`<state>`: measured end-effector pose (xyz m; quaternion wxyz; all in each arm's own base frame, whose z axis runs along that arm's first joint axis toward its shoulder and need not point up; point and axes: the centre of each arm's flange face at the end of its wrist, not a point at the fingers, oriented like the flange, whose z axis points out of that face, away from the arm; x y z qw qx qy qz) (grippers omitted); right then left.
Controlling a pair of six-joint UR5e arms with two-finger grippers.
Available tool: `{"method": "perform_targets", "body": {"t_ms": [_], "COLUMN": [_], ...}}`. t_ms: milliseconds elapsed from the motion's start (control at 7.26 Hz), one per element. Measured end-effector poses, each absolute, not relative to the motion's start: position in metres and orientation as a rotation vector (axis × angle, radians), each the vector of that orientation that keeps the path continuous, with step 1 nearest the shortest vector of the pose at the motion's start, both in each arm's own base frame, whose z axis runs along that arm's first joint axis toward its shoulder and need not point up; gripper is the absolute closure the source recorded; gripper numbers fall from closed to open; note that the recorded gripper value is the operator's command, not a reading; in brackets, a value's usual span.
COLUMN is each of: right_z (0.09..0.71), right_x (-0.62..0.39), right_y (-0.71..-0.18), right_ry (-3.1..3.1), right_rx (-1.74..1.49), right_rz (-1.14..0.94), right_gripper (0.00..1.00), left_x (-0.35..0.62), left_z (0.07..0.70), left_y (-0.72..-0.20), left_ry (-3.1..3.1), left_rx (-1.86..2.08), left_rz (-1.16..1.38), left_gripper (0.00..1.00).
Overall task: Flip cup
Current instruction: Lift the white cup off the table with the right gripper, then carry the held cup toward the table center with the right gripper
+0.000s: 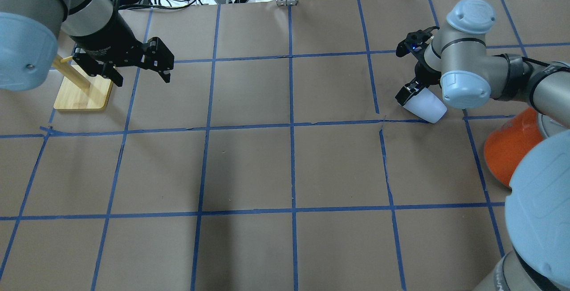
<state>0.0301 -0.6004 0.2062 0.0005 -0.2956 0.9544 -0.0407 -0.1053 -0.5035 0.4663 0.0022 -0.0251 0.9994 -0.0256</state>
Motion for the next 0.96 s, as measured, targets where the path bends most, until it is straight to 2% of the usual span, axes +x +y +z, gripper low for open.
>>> {"method": "perform_targets", "body": {"t_ms": [413,551,688,826,964], "right_z": [0.193,0.193,0.192,0.191,0.193], "right_x": [0.029,0.028,0.028,0.026,0.024], "right_y": [-0.603,-0.605,-0.605,-0.605,-0.605], "right_ry": [2.992,2.995,2.994,2.993,2.998], "right_rx": [-0.921,-0.921,-0.919,-0.916,-0.910], "right_rz": [-0.097,-0.099,-0.098,-0.094,-0.089], "right_gripper": [0.00,0.10,0.26,0.52,0.61], "left_x": [-0.105,-0.105,-0.105,-0.105,-0.105], "left_z": [0.466,0.466,0.466,0.466,0.465], "left_y": [-0.503,-0.503,-0.503,-0.504,-0.503], "left_ry": [3.135,3.135,3.135,3.135,3.135], "left_rx": [-0.079,-0.079,-0.079,-0.079,-0.079], "left_rz": [-0.079,-0.079,-0.078,-0.077,-0.075], "left_gripper": [0.00,0.00,0.00,0.00,0.00]}}
